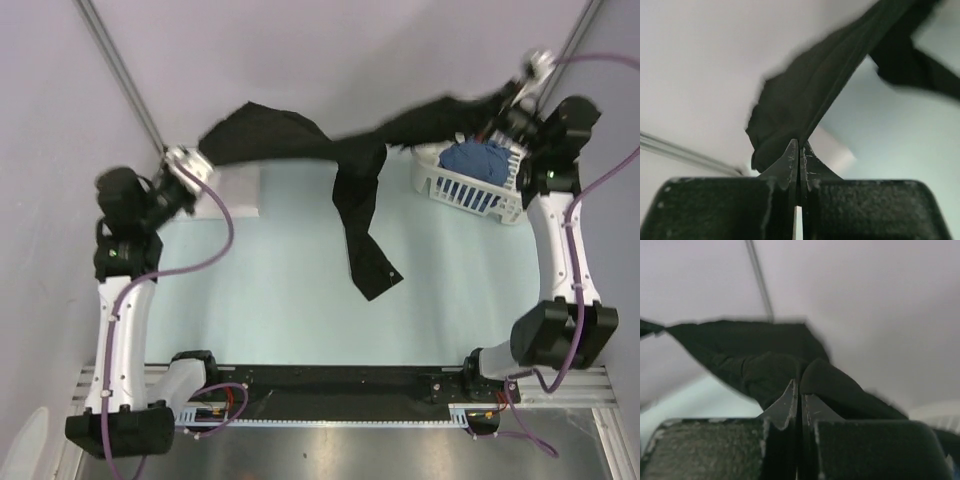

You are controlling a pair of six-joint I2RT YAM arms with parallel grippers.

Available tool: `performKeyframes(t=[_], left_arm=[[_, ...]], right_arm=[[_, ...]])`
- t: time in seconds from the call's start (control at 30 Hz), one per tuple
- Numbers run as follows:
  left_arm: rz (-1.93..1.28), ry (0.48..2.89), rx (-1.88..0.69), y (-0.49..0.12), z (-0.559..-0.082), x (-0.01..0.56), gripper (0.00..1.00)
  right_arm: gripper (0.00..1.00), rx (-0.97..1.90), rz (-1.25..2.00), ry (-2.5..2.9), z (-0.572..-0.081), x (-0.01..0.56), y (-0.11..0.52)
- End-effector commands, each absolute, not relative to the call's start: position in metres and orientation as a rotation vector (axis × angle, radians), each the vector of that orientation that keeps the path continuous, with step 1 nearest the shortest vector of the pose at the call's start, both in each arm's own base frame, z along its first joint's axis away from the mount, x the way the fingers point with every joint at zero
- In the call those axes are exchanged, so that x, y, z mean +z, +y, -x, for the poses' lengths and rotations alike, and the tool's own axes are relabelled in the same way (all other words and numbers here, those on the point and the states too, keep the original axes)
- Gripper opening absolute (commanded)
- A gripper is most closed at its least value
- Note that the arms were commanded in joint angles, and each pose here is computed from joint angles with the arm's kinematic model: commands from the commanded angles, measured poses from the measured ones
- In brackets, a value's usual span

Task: Fold and stack the long sleeve shirts
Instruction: Flatten the shirt out

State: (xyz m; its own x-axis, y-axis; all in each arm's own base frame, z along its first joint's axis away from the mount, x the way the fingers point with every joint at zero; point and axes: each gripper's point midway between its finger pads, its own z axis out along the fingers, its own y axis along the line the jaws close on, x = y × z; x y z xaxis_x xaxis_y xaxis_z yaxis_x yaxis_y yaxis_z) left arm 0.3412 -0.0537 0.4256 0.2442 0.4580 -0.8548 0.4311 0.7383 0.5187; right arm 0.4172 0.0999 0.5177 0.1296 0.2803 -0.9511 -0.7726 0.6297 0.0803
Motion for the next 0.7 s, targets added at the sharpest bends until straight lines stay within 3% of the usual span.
performKeyframes(t=[0.0,0.07,0.13,0.23,0.4,0.43,0.5,0.57,0.63,0.67], left_arm=[[-1.149,1.765,-0.059,-0.043,-0.27,0.227,0.0],[-1.274,1.804,-0.072,-0.045,-0.231,0.176,0.0],[-1.371,1.866,-0.095,-0.042,-0.201,0.139,0.0],[-1.495,1.973,-0.132,-0.034,-0.166,0.09,0.0],[-1.582,2.086,-0.195,-0.025,-0.143,0.07,0.06],[-1.59,2.091,-0.191,-0.024,-0.144,0.071,0.08],[-1.608,2.13,-0.21,-0.021,-0.141,0.069,0.09],[-1.624,2.145,-0.224,-0.019,-0.138,0.072,0.14],[-1.676,2.124,-0.218,-0.017,-0.139,0.078,0.26],[-1.688,2.122,-0.215,-0.017,-0.139,0.081,0.32]], right_arm=[[0.0,0.898,0.694,1.799,-0.342,0.292,0.098],[0.0,0.739,0.946,1.835,-0.296,0.241,0.09],[0.0,0.79,0.977,2.034,-0.244,0.181,0.084],[0.0,0.748,1.134,2.089,-0.201,0.149,0.077],[0.03,0.747,1.386,2.144,-0.147,0.116,0.065],[0.17,0.79,1.436,2.159,-0.132,0.108,0.066],[0.28,0.82,1.527,2.175,-0.11,0.103,0.064],[0.49,0.818,1.554,2.168,-0.106,0.106,0.063],[0.74,0.788,1.644,2.128,-0.102,0.108,0.059],[0.77,0.75,1.658,2.117,-0.108,0.113,0.057]])
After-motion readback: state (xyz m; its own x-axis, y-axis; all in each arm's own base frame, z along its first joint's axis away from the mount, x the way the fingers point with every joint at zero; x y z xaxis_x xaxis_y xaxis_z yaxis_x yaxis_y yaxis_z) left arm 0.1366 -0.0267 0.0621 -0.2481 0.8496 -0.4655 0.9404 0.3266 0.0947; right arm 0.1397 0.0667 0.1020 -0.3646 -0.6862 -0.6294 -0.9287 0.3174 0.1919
